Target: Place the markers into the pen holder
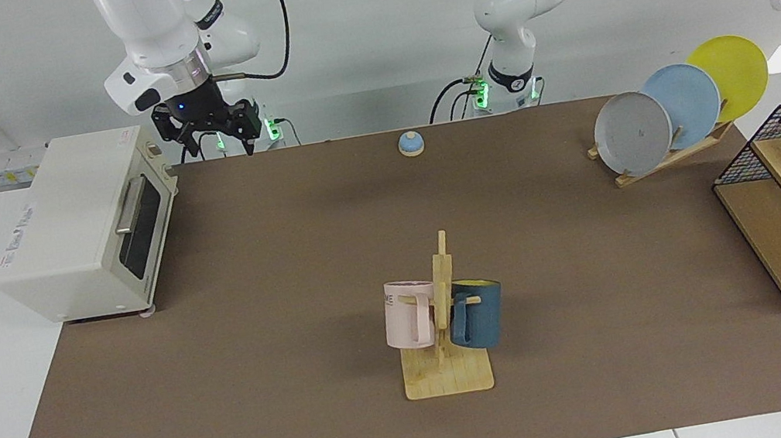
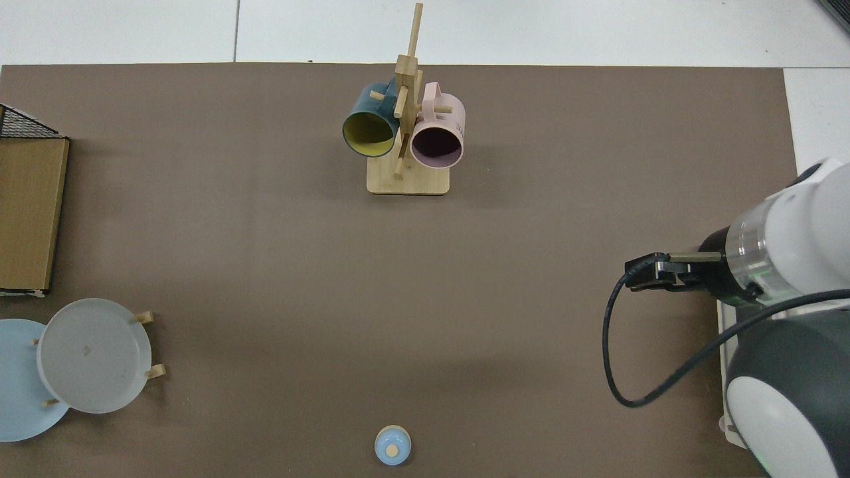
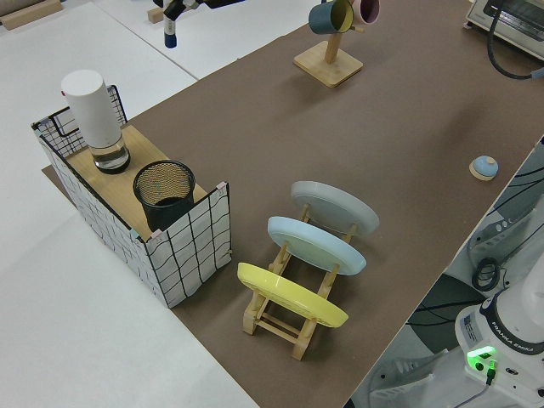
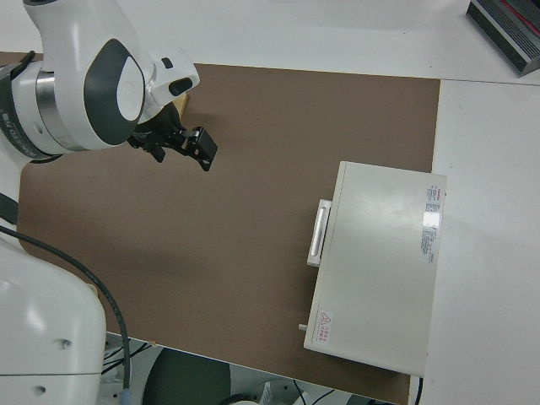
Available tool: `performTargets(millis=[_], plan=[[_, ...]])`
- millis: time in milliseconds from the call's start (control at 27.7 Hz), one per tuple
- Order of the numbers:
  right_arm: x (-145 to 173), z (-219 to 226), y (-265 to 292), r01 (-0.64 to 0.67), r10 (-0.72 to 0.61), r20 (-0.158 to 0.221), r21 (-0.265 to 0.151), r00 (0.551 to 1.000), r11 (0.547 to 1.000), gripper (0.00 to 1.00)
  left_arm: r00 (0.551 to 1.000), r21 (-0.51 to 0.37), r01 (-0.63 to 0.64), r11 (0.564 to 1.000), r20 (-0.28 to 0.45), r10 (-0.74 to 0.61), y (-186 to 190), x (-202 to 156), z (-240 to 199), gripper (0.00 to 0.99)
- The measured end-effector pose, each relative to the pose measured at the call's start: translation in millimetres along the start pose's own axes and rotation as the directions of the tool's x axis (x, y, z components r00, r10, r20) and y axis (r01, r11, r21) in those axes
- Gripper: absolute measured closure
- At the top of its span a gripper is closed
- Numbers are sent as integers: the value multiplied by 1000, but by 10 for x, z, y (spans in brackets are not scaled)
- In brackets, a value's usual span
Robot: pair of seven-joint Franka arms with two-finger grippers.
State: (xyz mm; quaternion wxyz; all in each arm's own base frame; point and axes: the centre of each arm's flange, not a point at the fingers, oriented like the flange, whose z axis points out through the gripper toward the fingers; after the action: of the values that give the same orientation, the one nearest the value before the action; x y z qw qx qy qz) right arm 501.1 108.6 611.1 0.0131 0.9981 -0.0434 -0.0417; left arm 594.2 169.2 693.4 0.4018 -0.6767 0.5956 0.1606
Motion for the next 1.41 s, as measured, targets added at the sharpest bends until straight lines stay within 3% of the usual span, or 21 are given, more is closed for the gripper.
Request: performTargets(millis=[253,469,1408], plan=[[11,78,20,19,-19,-18,4,1000,1000,4,999,-10,-31,999,24,31,69,-114,393,819],[12,89,21,18,-18,-25,6,1000,1000,4,998,-26,-53,998,14,53,105,-10,645,819],[22,86,48,13,-13,-27,8,1000,1000,4,990,-201,-139,970,5,143,507,127,857,819]])
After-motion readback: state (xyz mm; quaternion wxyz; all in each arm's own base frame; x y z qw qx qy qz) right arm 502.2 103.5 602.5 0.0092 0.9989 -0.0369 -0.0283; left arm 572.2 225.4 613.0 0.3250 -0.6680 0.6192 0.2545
